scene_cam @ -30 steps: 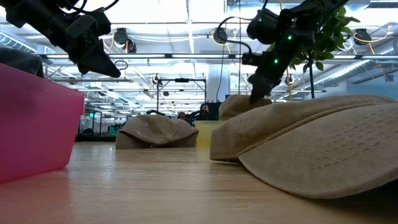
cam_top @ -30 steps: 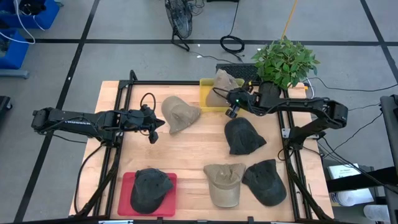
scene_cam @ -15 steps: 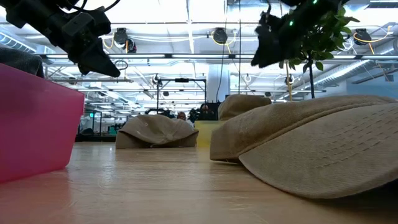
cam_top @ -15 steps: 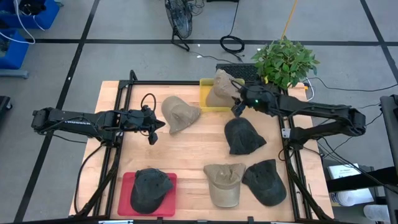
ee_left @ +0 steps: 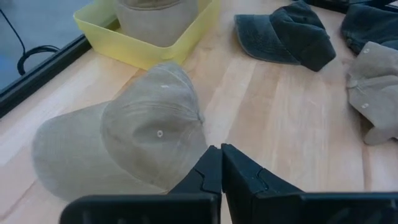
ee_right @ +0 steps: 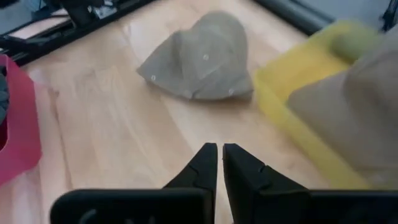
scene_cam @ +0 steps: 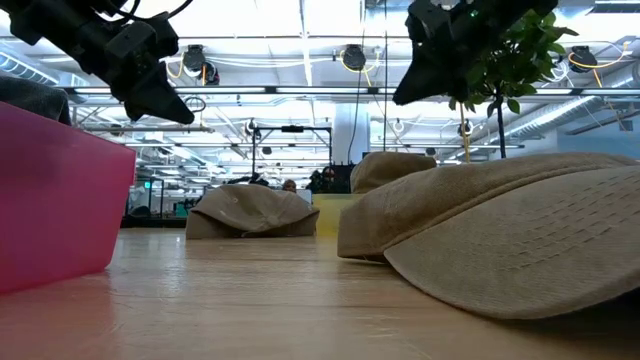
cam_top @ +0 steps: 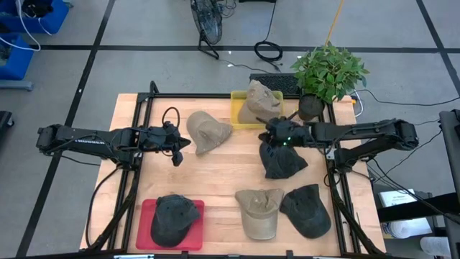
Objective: Pick & Place hat
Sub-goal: Put the brown cap into the yellow bin
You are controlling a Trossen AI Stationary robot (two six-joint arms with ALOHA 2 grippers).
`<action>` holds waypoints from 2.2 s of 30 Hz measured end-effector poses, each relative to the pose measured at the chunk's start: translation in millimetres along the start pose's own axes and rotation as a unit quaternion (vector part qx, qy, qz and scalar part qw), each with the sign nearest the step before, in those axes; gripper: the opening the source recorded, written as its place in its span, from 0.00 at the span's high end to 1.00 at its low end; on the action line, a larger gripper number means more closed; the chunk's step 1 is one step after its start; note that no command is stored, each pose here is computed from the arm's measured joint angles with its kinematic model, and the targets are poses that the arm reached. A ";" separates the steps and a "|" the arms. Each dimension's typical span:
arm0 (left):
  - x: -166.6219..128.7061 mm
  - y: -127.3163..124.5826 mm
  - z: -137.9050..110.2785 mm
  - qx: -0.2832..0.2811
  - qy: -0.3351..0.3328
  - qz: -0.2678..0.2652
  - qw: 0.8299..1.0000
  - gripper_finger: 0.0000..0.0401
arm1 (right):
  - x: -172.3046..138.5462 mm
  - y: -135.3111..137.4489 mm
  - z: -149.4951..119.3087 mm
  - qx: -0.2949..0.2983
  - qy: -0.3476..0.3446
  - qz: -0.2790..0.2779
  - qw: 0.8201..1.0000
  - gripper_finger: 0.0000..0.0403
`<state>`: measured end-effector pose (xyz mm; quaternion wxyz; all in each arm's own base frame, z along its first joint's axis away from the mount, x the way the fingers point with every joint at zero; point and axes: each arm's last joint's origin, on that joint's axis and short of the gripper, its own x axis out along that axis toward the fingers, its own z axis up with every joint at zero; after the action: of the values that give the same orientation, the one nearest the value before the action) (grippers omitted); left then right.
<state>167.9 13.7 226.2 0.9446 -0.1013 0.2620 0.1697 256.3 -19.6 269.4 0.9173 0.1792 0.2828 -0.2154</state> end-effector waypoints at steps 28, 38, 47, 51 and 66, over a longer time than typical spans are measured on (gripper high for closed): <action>-1.0 -5.7 -3.8 0.045 0.021 -0.049 0.998 0.25 | -9.2 109.4 -47.6 0.161 -0.121 0.033 0.979 1.00; -5.8 -28.7 -6.4 0.064 0.028 -0.099 0.993 0.27 | -7.2 106.9 -60.7 0.121 0.026 0.032 0.992 1.00; 24.4 -89.2 21.0 0.091 0.053 -0.076 0.992 0.30 | -46.8 67.6 -64.3 0.023 0.119 -0.045 0.992 1.00; 55.8 -120.7 33.3 0.083 0.086 -0.076 0.990 0.30 | -61.5 57.5 -61.0 -0.023 0.128 -0.041 0.991 1.00; 166.6 -186.1 45.7 0.061 0.193 -0.160 0.966 0.30 | -82.4 54.2 -57.9 -0.140 0.142 0.037 0.979 1.00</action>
<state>392.7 -100.5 195.5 0.8954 -0.1152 0.4295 -0.0224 196.0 76.3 284.8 0.8914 0.0878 0.4303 -0.1120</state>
